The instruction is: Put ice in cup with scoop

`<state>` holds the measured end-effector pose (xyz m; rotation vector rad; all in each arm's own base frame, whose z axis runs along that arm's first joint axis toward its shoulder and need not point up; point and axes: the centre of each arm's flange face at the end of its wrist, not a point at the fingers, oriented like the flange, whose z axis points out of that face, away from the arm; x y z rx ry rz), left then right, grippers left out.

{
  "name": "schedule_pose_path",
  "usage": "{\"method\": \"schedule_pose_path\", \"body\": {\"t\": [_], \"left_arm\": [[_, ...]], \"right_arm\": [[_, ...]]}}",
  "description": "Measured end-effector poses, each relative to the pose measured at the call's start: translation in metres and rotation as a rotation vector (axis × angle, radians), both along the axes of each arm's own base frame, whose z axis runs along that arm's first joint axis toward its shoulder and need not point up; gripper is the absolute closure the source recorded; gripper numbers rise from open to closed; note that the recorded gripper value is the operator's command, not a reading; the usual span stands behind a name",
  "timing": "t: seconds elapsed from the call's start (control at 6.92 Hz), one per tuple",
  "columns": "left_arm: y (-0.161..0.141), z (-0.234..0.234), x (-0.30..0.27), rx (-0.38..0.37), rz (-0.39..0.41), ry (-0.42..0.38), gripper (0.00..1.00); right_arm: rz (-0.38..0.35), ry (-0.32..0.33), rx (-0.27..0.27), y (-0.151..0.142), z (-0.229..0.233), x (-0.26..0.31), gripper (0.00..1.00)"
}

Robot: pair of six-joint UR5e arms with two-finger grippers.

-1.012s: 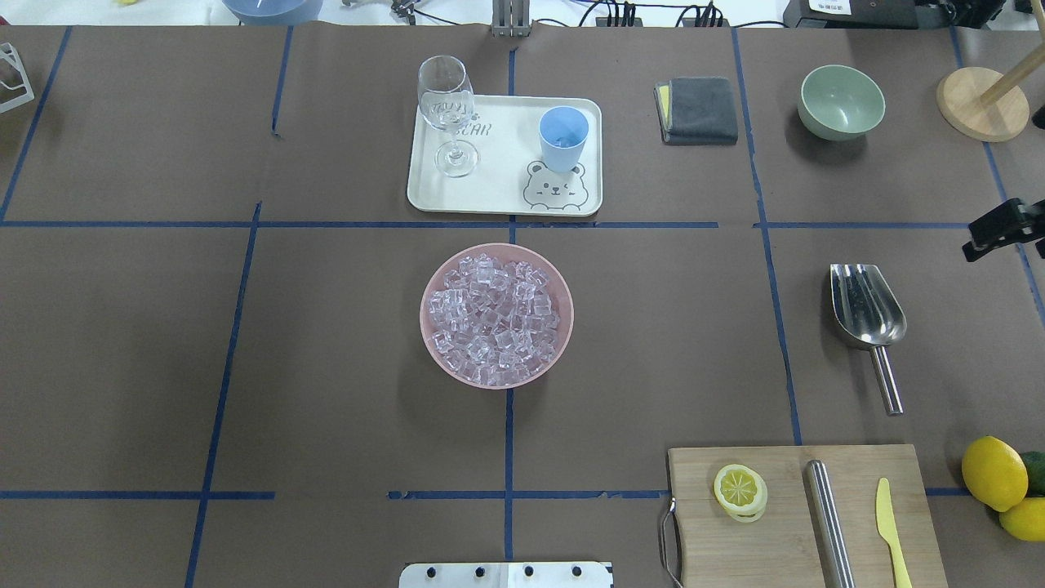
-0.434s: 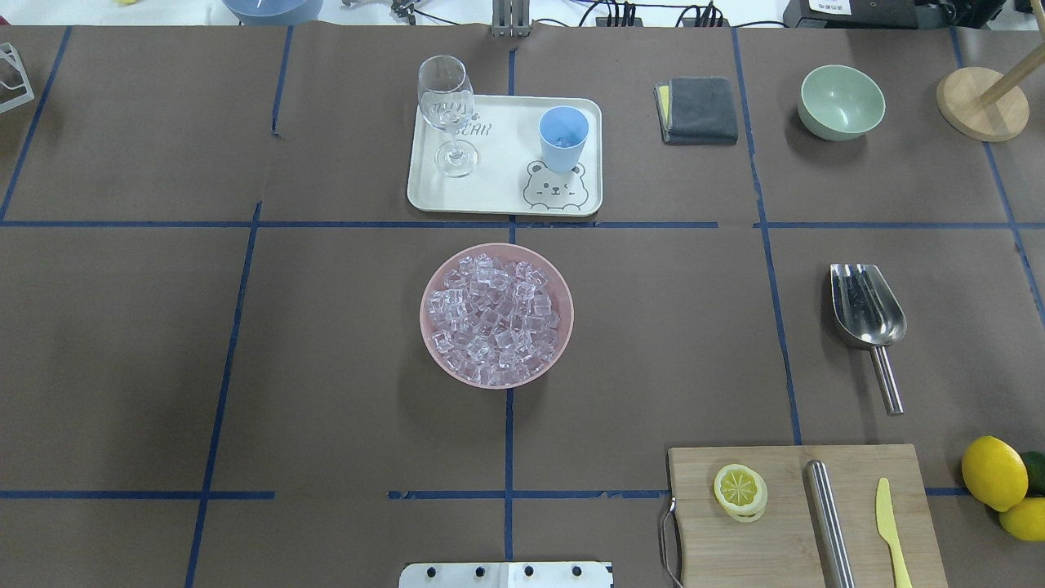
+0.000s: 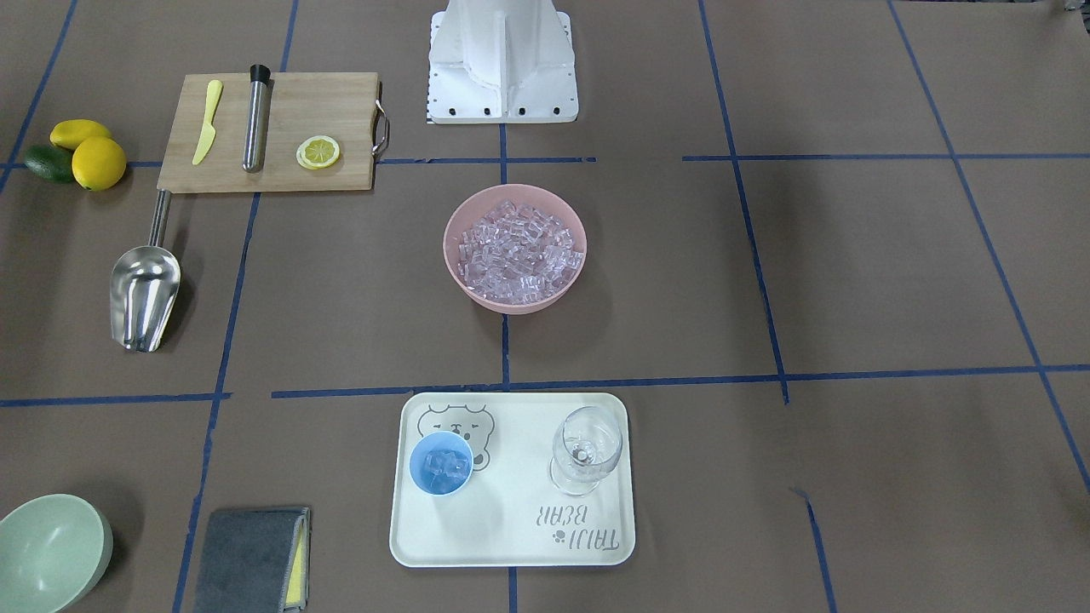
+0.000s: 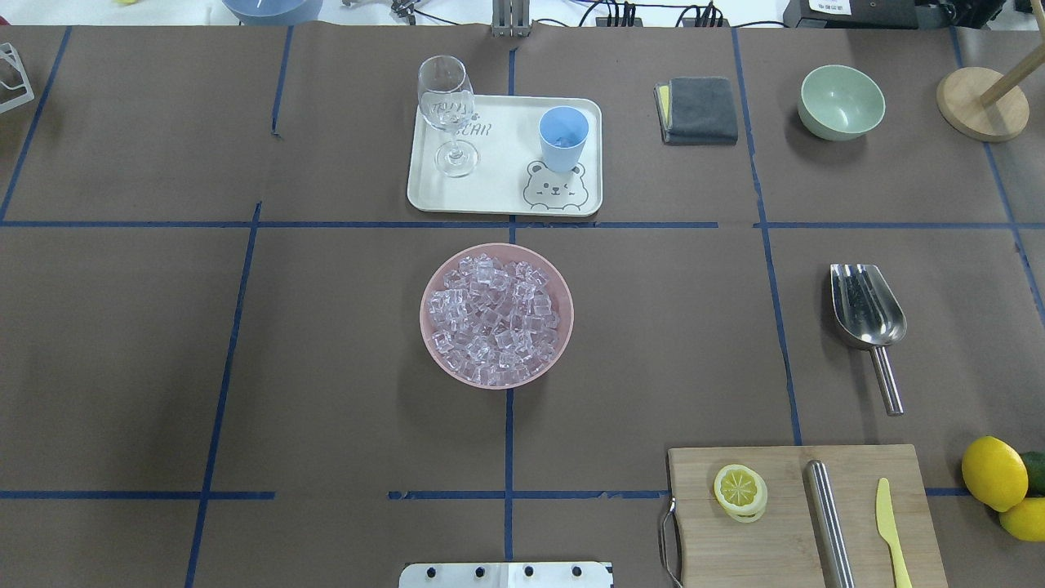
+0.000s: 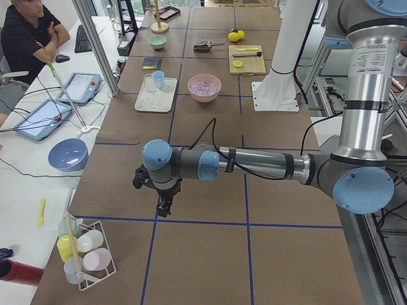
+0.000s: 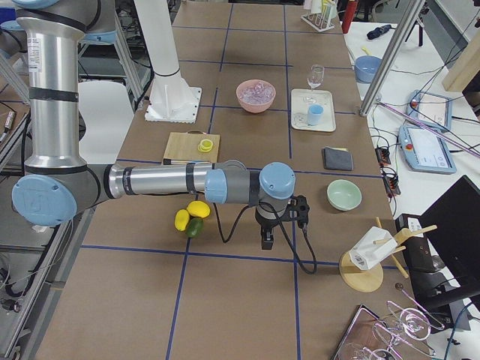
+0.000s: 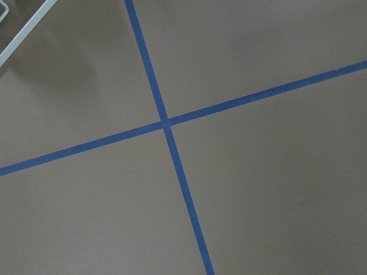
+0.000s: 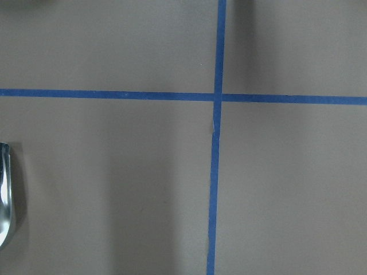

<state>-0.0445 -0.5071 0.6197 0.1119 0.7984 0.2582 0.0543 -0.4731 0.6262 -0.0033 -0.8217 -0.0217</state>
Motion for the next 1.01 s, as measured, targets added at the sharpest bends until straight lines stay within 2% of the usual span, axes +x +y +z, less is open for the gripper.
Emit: {"method": "schedule_pose_path", "body": {"t": [1.01], "left_arm": [[0.015,0.018,-0.016,-0.049,-0.043,-0.008,0.00]], "right_arm": [[0.009,0.002,-0.038,0.005,0.017,0.003,0.00]]}}
